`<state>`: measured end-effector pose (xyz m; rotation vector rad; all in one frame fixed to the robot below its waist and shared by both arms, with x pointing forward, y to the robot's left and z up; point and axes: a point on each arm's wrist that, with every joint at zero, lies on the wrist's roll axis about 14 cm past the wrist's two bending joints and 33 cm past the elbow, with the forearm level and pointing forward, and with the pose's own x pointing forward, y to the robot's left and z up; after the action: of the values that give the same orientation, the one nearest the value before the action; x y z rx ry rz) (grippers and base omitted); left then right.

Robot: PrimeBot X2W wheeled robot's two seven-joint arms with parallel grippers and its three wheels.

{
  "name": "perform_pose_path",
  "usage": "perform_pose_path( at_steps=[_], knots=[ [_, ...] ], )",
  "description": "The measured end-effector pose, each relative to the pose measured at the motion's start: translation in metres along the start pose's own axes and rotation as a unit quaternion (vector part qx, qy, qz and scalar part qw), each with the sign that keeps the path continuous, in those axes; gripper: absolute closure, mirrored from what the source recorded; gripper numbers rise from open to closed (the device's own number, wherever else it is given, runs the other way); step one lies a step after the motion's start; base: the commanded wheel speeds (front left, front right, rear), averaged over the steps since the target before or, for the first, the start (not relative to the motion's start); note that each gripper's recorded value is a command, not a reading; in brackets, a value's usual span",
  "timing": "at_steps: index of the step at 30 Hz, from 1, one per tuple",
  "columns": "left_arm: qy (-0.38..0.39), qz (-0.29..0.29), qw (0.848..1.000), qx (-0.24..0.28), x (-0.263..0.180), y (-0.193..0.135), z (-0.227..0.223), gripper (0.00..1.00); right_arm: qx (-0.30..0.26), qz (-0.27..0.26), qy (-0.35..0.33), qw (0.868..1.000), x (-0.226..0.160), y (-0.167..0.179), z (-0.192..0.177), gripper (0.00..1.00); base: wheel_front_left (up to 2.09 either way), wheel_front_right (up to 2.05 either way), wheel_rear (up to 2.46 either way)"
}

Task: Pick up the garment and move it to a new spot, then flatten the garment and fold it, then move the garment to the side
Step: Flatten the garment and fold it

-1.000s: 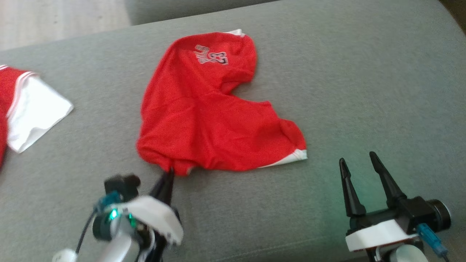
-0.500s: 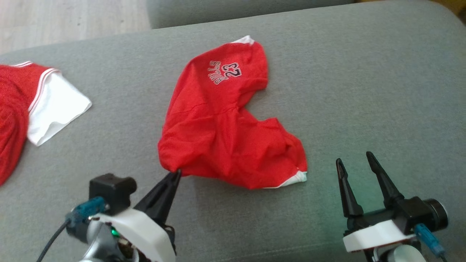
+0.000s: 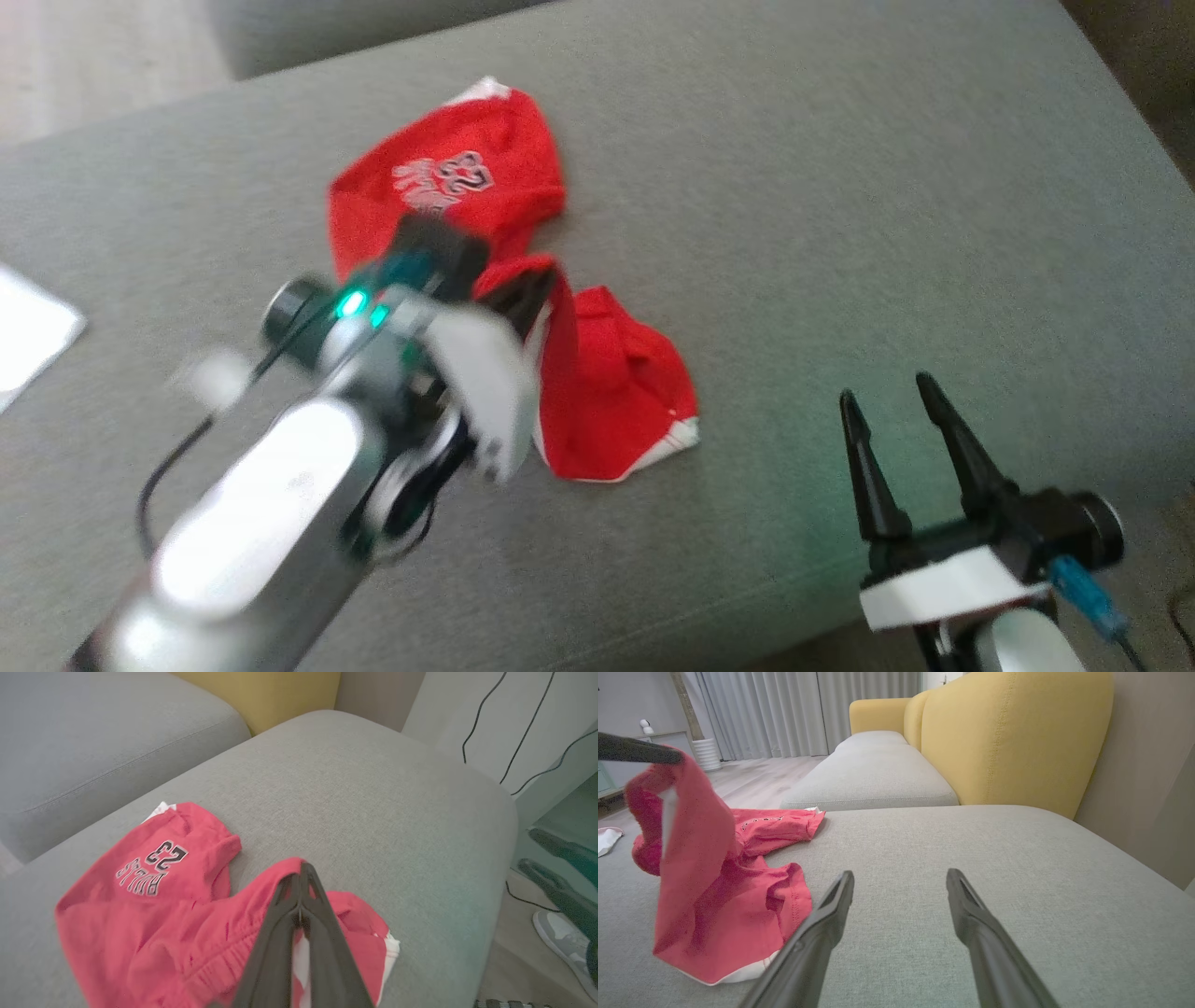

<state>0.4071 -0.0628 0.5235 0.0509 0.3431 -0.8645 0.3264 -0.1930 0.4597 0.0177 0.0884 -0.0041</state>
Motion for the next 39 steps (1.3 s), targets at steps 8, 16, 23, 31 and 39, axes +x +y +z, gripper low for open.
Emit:
perform_pose_path(
  at_steps=[8,16,23,31,39],
  knots=[
    [0.051,-0.065,0.995,0.055,0.086,-0.023,-0.030,1.00,0.001,-0.036,0.016,0.999,-0.002,-0.020,-0.006,0.00,0.00,0.00,0.00],
    [0.028,-0.089,0.993,0.079,0.108,-0.043,-0.045,0.00,0.001,-0.050,0.024,0.998,-0.006,-0.028,-0.010,0.00,0.00,0.00,0.00],
    [-0.043,-0.084,0.994,0.060,0.085,-0.056,-0.013,0.00,0.004,-0.036,0.006,0.999,-0.003,-0.021,-0.002,0.00,0.00,0.00,0.00],
    [-0.013,-0.038,0.999,-0.014,0.031,-0.050,-0.052,0.00,0.004,-0.012,-0.006,1.000,0.003,-0.008,0.003,0.00,0.00,0.00,0.00],
    [0.005,-0.003,0.998,-0.057,0.034,-0.028,-0.070,0.00,0.002,0.006,0.012,1.000,0.010,0.003,-0.007,0.00,0.00,0.00,0.00]
  ],
)
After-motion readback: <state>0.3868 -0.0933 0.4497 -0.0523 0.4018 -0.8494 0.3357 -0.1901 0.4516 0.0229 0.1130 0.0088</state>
